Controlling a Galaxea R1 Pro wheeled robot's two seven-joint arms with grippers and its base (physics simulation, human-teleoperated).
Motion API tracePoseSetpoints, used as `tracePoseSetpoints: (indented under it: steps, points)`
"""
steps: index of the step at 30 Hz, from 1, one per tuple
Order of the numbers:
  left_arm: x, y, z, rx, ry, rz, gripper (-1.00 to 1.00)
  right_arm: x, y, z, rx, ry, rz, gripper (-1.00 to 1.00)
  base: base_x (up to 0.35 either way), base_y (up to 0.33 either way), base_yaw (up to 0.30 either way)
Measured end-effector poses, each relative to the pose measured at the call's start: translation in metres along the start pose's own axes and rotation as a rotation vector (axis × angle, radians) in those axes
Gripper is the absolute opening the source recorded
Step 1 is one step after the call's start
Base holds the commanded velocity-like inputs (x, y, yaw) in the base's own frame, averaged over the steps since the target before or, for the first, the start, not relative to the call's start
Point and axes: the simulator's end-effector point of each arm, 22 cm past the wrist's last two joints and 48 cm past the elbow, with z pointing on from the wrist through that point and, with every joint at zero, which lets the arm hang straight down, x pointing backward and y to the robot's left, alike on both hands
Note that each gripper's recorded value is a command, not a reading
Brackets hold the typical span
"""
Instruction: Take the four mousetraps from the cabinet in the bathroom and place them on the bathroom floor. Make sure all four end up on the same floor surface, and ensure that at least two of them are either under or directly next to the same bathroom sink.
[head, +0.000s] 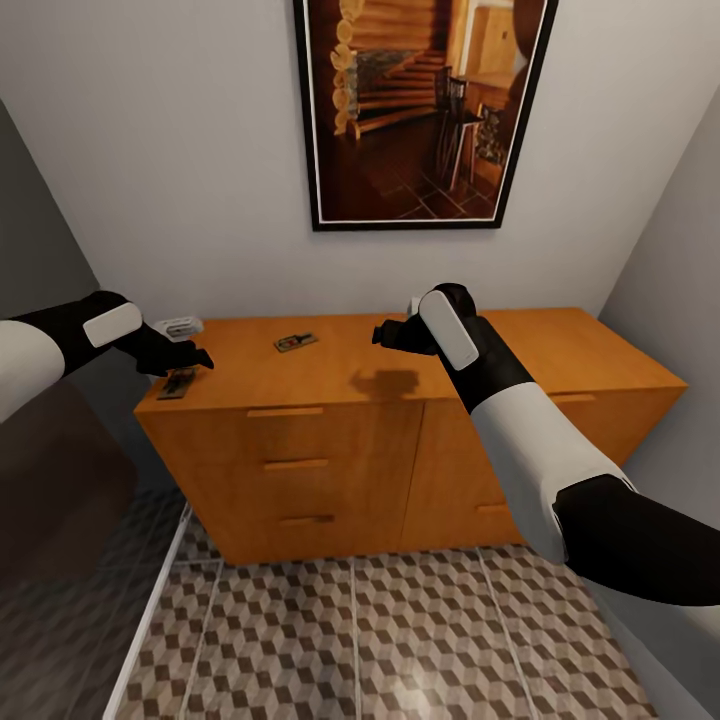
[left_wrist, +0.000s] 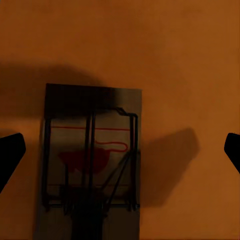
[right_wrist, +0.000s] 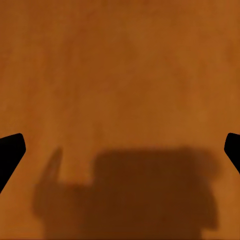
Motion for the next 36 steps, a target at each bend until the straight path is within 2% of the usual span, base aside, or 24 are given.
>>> tracePoseSetpoints:
  steps: [12, 25, 26, 36]
  points:
    - [-0.003, 0.002, 0.004, -0.004, -0.028, 0.010, 1.00, 0.016, -0.005, 0.013, 0.000, -0.002, 0.000, 1.00, 0.000, 0.000, 0.000]
    - [-0.003, 0.002, 0.004, -0.004, -0.029, 0.009, 1.00, 0.016, -0.005, 0.013, 0.000, -0.002, 0.000, 1.00, 0.000, 0.000, 0.000]
    - [-0.003, 0.002, 0.005, -0.004, -0.029, 0.008, -1.00, 0.016, -0.005, 0.013, 0.000, -0.002, 0.000, 1.00, 0.000, 0.000, 0.000]
    - [-0.004, 0.001, 0.004, 0.001, -0.031, 0.000, -1.00, 0.016, -0.005, 0.013, 0.000, -0.001, 0.000, 1.00, 0.000, 0.000, 0.000]
